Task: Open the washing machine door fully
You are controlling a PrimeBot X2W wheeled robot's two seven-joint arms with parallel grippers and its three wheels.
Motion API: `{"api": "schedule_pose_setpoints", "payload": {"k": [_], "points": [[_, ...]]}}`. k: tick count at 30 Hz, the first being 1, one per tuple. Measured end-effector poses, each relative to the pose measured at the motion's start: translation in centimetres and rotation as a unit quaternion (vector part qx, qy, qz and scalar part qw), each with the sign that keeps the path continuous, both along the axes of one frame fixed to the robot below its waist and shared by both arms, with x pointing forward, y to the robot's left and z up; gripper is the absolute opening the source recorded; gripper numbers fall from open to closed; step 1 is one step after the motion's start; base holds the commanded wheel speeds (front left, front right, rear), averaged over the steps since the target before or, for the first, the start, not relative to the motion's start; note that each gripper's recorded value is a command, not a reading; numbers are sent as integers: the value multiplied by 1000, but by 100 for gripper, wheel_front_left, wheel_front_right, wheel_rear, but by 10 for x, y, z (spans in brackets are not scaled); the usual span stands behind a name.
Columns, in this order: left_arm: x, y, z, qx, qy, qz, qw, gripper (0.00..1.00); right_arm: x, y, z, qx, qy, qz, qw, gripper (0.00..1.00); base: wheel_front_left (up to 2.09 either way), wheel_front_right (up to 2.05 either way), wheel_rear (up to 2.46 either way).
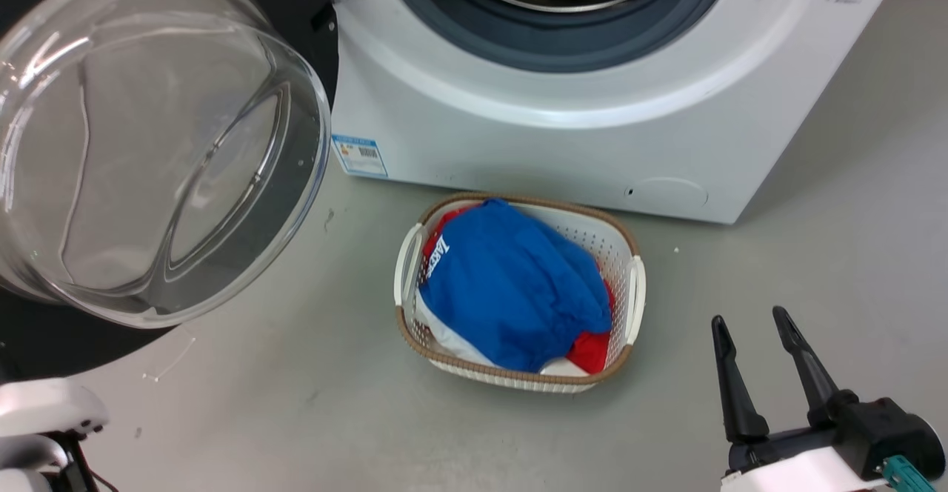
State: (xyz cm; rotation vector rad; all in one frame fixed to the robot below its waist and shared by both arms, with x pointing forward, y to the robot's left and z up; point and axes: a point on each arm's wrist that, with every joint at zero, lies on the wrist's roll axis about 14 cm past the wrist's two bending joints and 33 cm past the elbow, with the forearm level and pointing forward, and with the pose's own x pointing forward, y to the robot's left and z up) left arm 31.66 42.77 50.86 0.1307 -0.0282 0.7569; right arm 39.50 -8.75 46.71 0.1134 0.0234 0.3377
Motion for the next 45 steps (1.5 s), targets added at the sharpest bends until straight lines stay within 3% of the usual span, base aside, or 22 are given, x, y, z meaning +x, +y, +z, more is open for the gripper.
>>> {"api": "schedule_pose_setpoints", "payload": {"k": [17,30,39,40,41,42,45], "points": [[-12,-78,40,41,-50,-142,988,0,-38,-24,48,4,-62,-33,998,100,0,0,0],[23,-196,50,28,-79,-316,945,0,-52,-58,67,1,-92,-85,992,100,0,0,0],[29,-251,30,-10,-63,-383,921,0,-62,-78,71,4,-97,-117,988,100,0,0,0],[29,-253,27,-12,-60,-384,921,19,-63,-81,71,6,-96,-121,988,100,0,0,0],[29,-254,25,-14,-58,-382,922,52,-64,-82,70,6,-95,-123,988,100,0,0,0],[29,-255,23,-18,-56,-380,923,100,-67,-84,68,5,-93,-125,988,100,0,0,0],[28,-259,16,-30,-49,-382,922,100,-70,-87,67,6,-90,-131,987,100,0,0,0]]}}
